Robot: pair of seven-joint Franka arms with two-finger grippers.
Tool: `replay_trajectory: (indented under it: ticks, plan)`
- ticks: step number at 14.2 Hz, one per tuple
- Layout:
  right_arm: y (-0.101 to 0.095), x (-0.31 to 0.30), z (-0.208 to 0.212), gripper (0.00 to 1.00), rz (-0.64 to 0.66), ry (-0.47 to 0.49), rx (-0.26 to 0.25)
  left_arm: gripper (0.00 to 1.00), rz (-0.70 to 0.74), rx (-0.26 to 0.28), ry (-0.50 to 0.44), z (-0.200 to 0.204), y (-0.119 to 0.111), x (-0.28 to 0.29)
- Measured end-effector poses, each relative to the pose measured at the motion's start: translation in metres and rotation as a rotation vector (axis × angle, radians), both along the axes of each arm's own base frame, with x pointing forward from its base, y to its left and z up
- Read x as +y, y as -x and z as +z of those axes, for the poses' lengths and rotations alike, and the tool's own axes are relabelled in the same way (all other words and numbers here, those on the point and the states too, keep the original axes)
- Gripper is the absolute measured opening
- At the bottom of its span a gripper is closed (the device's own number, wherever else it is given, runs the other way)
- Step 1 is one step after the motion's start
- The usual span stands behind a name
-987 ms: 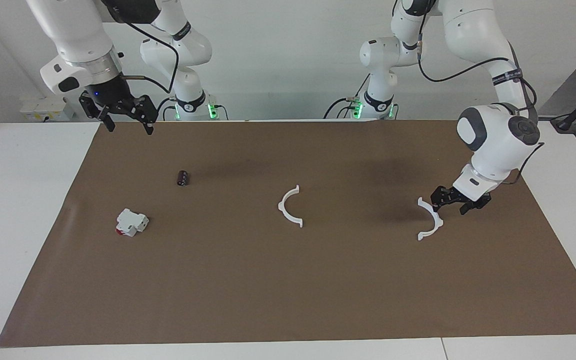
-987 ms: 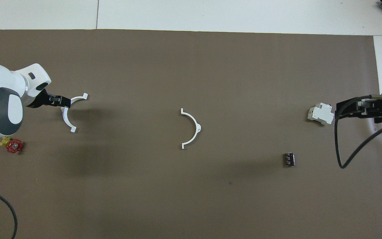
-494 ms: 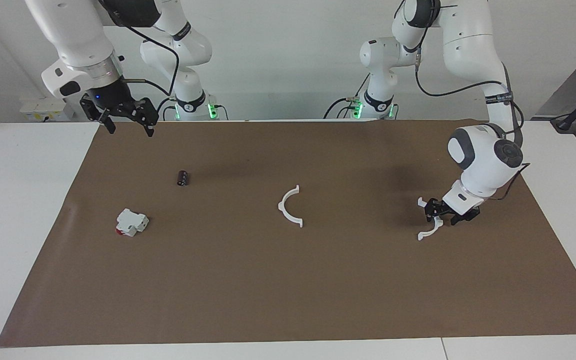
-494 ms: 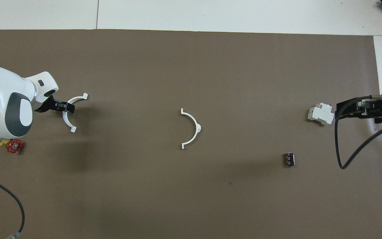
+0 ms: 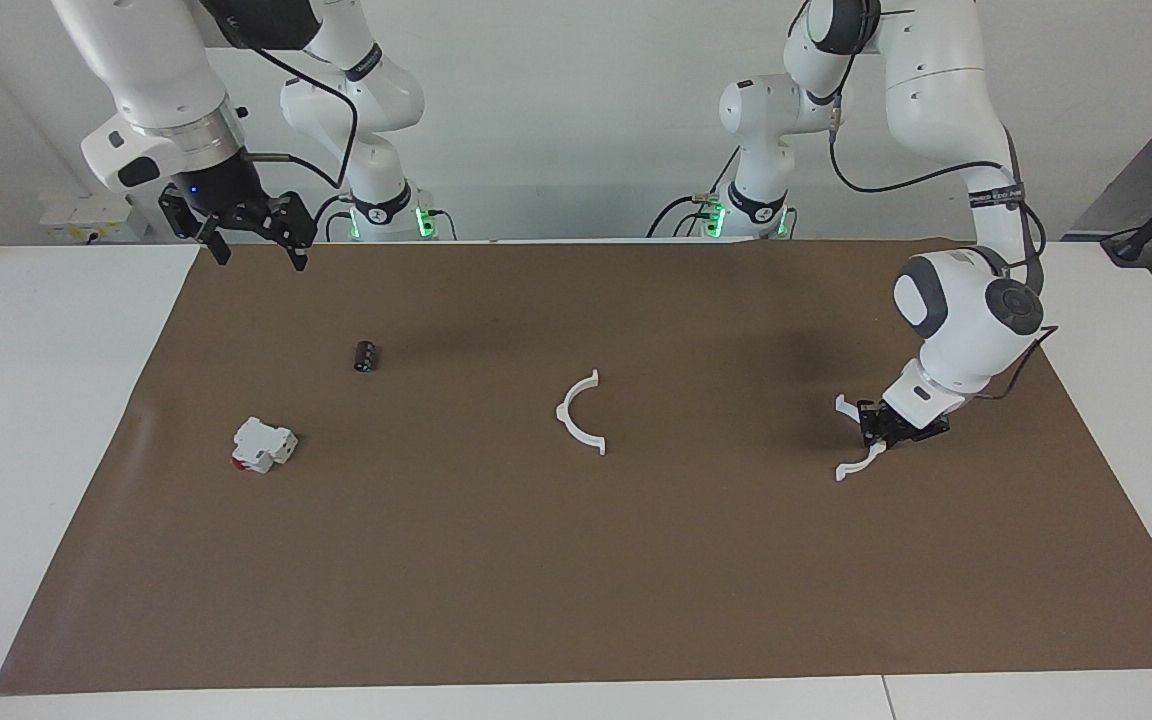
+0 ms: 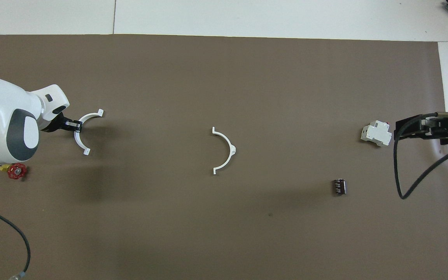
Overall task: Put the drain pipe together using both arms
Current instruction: 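Carry the clamp half with the left gripper toward the placed half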
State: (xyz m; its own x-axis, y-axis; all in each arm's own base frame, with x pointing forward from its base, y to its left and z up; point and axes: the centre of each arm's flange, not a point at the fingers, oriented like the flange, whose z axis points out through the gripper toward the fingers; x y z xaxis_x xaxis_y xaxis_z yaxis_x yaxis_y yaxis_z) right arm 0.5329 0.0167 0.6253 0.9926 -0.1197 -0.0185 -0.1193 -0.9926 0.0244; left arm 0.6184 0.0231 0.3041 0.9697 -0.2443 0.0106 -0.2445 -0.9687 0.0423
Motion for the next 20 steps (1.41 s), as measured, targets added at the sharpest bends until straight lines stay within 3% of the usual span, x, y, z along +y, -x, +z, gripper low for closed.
replay_trajectory:
  ticks: [6, 13, 20]
  plan:
    - [0.0, 0.0, 0.0, 1.0, 0.0, 0.0, 0.0, 0.2, 0.004, -0.025, 0.003, 0.04, 0.001, -0.026]
    - [0.0, 0.0, 0.001, 1.0, 0.0, 0.0, -0.001, 0.2, 0.146, -0.015, -0.071, 0.044, 0.029, -0.17]
    - [0.001, 0.0, 0.001, 1.0, 0.0, 0.0, -0.002, 0.2, 0.252, -0.017, -0.097, 0.03, 0.075, -0.291]
